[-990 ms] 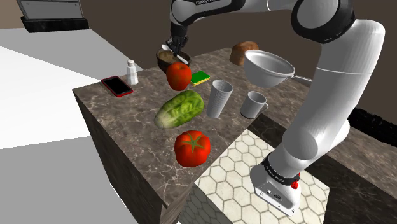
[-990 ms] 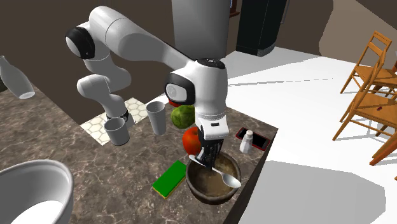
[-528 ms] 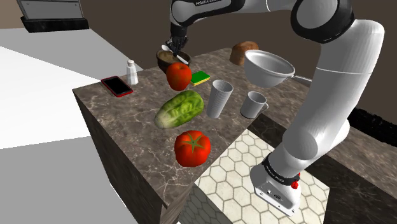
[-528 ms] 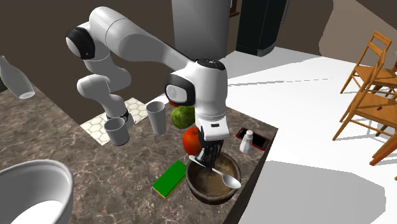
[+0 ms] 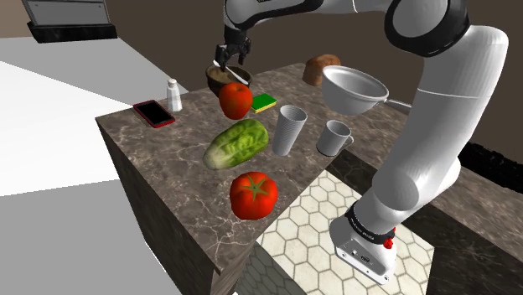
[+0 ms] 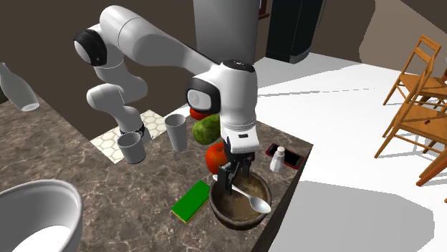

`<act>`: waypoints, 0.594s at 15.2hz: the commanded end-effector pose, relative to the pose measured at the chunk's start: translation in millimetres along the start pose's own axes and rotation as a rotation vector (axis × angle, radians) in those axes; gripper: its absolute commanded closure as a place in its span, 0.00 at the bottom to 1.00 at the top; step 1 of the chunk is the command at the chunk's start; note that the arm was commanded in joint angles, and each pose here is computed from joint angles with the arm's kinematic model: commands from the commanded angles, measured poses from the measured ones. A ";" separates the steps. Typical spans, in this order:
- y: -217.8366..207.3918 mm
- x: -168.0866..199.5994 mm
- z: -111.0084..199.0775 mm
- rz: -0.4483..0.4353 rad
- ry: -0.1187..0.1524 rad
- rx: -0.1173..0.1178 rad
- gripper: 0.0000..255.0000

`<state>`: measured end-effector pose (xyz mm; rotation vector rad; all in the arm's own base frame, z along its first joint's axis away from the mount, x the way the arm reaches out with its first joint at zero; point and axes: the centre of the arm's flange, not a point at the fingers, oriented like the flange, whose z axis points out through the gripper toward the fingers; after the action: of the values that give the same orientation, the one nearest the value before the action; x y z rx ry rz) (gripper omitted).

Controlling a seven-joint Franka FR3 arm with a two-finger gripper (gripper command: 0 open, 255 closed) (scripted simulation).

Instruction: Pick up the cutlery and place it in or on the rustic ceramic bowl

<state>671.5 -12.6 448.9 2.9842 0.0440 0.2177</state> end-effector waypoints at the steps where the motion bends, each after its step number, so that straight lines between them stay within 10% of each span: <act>1: 1.0 -1.9 -25.1 0.000 -0.001 0.000 0.00; 9: 1.0 -1.9 -35.5 0.000 -0.001 0.000 0.00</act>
<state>664.4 -8.5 483.5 2.9843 0.0444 0.2169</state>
